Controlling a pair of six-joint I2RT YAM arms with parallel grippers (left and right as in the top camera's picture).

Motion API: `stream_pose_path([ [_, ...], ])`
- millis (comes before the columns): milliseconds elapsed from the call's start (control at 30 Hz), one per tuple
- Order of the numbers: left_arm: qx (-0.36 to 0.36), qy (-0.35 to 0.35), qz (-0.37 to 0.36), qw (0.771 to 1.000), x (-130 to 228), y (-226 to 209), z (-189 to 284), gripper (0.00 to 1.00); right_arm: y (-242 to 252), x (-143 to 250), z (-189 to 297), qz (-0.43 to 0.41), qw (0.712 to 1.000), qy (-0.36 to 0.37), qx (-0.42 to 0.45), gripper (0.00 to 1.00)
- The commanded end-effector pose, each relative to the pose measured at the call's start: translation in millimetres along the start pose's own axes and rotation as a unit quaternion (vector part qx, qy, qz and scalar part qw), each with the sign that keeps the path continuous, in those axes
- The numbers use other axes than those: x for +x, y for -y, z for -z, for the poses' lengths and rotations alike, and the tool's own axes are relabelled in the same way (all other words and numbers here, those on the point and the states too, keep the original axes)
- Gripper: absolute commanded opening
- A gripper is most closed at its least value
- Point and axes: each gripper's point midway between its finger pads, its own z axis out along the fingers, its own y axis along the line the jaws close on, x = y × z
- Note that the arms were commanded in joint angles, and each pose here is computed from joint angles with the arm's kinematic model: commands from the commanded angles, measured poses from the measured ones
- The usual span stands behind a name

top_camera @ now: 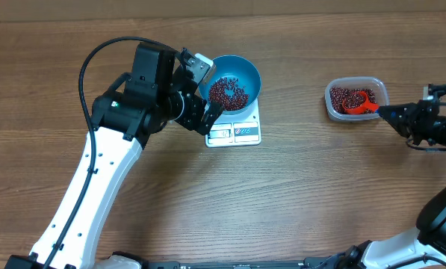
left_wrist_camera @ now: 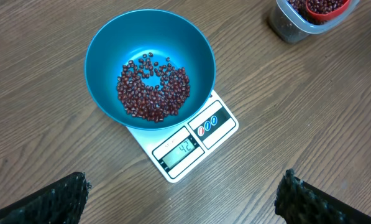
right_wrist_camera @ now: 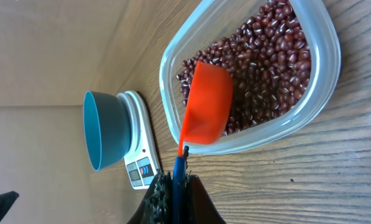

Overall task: Scoop item into bowl and weigh 150g on scale
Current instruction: 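Scoop red beans again from the tub with the right gripper, then carry the filled scoop with the right gripper over the blue bowl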

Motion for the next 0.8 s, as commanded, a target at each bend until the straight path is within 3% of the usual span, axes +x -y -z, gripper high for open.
stream_pose_path([
  [0, 0.005, 0.02, -0.016, 1.0, -9, 5, 12, 1.0, -10, 0, 1, 0.014, 0.999, 0.003, -0.037, 0.04],
  [433, 0.005, 0.02, -0.016, 1.0, -9, 5, 12, 1.0, -22, 0, 2, 0.022, 0.997, 0.006, -0.072, 0.03],
  [767, 0.005, 0.02, -0.016, 1.0, -9, 5, 12, 1.0, -54, -1, 6, 0.037, 0.987, 0.011, -0.159, 0.04],
])
